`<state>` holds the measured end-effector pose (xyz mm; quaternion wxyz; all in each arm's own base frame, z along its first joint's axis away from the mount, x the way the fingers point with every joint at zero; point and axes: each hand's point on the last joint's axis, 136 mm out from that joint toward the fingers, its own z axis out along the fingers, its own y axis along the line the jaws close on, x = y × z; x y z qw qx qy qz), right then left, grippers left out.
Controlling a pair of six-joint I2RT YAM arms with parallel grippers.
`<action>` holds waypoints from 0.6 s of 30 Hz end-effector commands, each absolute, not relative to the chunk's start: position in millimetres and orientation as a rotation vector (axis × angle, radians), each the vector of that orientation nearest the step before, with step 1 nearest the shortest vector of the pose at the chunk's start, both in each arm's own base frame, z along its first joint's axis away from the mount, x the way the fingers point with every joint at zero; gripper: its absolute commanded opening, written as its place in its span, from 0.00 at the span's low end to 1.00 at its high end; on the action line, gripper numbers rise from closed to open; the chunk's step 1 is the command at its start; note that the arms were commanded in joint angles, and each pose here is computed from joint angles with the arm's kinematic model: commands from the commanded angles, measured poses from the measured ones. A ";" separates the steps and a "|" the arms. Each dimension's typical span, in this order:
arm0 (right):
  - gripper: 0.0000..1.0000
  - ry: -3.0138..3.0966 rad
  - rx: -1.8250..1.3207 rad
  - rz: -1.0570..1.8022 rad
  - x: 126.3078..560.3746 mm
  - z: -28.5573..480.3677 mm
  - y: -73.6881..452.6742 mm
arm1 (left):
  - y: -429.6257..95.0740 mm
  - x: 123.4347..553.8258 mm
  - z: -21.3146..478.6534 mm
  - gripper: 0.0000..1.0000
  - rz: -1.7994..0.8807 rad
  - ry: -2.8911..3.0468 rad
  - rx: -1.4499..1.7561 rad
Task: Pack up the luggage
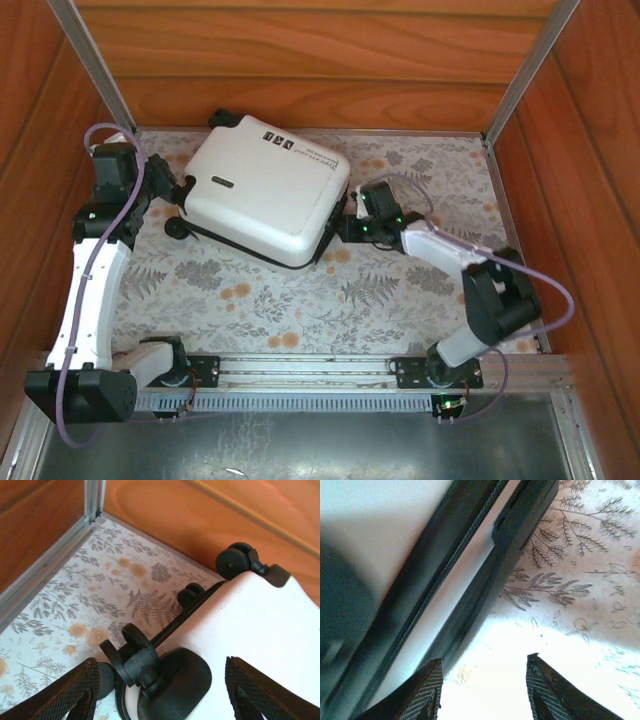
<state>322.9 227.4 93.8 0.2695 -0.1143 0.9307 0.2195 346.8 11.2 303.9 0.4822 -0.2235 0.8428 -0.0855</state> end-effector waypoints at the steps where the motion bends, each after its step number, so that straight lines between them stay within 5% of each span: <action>1: 0.53 2.290 -0.500 0.525 308.1 99.8 217.5 | -1.5 345.5 275.8 0.70 -0.238 2.151 -0.515; 10: 0.57 1.785 -0.880 0.619 225.3 111.0 259.9 | 9.5 334.0 232.6 0.71 -0.190 2.203 -0.670; 18: 0.57 1.649 -0.938 0.621 219.9 119.8 293.6 | 30.7 316.5 226.1 0.74 -0.111 2.124 -0.833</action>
